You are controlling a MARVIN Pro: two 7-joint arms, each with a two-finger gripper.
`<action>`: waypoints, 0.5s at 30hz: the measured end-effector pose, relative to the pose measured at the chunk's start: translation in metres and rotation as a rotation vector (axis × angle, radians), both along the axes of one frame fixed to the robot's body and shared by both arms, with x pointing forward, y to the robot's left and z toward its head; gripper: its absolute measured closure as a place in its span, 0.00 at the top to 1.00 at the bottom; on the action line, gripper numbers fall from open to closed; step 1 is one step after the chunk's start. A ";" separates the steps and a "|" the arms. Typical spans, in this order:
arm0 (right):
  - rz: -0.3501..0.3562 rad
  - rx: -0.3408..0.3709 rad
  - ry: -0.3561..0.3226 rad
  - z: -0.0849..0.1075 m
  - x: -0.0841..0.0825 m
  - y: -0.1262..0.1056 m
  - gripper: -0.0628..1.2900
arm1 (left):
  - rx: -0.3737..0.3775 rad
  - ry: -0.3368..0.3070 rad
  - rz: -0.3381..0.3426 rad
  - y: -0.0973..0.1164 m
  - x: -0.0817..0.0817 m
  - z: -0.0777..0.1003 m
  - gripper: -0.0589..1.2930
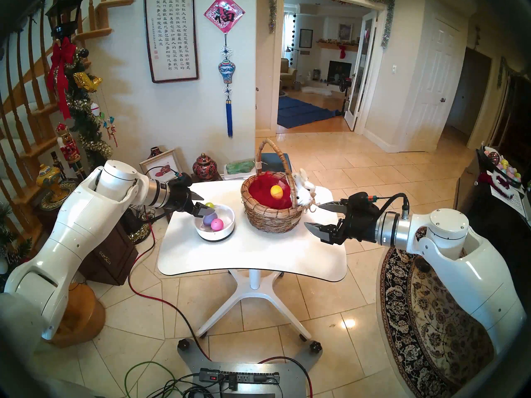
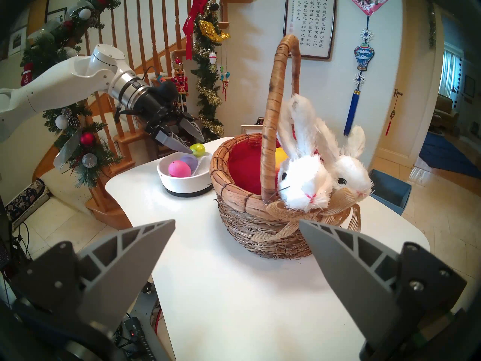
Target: Put easter egg into basket
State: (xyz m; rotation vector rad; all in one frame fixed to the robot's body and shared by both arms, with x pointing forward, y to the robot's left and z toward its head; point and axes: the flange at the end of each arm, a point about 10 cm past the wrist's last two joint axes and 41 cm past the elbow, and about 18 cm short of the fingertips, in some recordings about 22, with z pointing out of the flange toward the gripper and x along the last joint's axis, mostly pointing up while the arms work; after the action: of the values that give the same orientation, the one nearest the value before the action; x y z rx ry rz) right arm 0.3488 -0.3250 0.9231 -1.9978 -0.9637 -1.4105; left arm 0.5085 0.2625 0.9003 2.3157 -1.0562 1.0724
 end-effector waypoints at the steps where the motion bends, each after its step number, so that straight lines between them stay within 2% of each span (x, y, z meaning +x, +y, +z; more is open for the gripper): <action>1: 0.000 0.000 0.000 0.000 0.000 0.000 0.96 | 0.000 0.000 -0.001 0.000 0.000 0.000 0.94; 15: 0.000 0.000 0.000 0.000 0.000 0.000 0.96 | 0.004 -0.002 -0.005 -0.003 0.000 0.000 0.94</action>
State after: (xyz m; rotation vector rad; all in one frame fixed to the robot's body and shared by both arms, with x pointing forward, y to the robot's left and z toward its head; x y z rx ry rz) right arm 0.3488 -0.3250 0.9231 -1.9977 -0.9635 -1.4105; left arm 0.5086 0.2598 0.8999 2.3138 -1.0652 1.0716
